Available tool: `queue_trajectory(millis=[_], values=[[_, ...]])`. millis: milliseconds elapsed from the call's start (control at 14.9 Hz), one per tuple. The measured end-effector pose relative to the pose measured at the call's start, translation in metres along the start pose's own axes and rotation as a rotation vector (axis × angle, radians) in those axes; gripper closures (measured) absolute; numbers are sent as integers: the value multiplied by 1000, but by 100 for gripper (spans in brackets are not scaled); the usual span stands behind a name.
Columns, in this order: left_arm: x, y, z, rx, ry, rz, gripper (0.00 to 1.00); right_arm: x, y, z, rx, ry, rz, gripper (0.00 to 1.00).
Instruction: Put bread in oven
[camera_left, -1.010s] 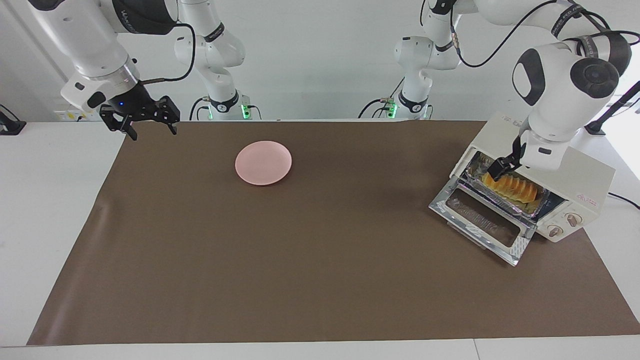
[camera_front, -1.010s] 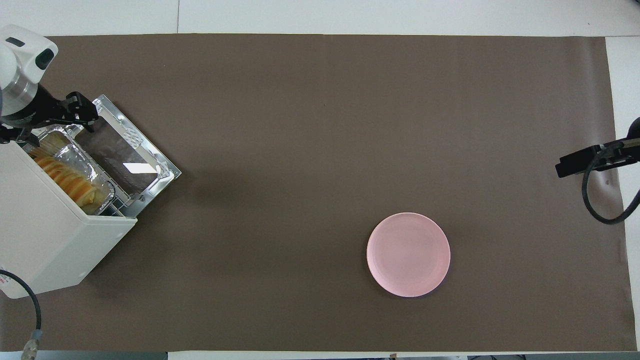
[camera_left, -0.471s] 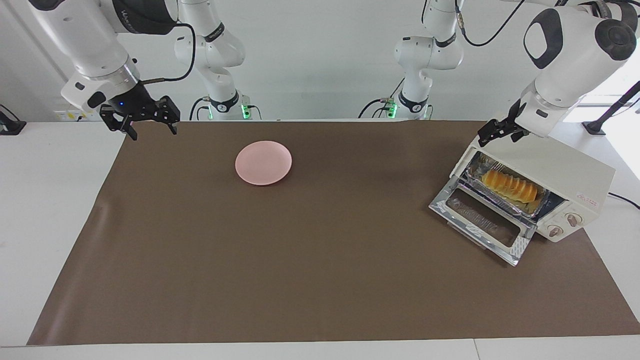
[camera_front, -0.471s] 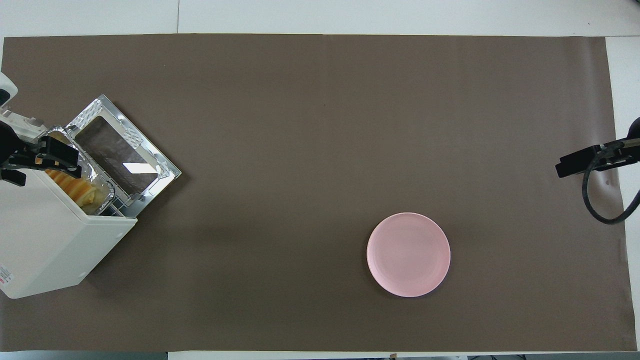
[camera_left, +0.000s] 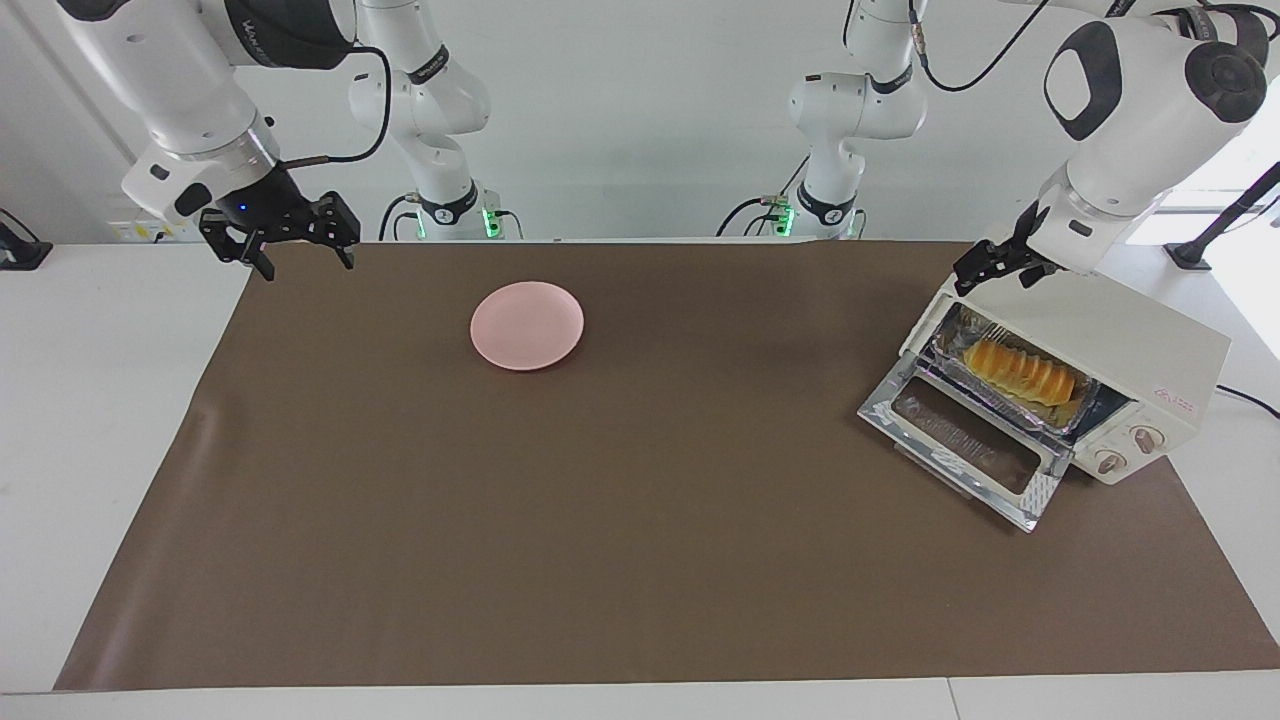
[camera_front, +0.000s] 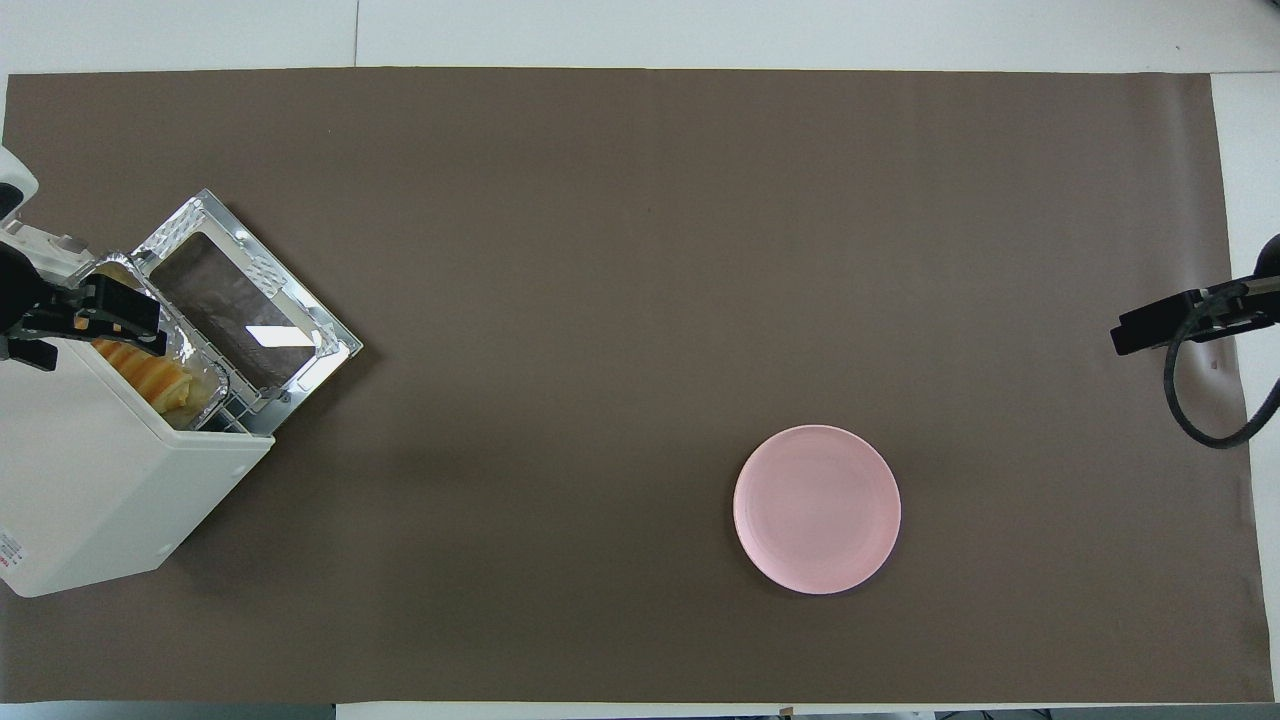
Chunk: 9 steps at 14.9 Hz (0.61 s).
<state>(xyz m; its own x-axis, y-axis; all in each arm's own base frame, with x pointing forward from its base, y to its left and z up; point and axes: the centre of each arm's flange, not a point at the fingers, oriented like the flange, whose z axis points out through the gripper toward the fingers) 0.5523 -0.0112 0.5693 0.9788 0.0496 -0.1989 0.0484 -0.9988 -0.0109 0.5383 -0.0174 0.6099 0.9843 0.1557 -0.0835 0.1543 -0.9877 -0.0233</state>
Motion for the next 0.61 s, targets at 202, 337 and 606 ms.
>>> queue_trajectory(millis=[202,337,606], values=[[-11,8,0,2,-42,19,0,0,0,0,0,0,0,0],[-17,14,-1,3,-43,33,0,0,0,0,0,0,0,0],[-20,15,4,2,-43,37,0,0,0,0,0,0,0,0]])
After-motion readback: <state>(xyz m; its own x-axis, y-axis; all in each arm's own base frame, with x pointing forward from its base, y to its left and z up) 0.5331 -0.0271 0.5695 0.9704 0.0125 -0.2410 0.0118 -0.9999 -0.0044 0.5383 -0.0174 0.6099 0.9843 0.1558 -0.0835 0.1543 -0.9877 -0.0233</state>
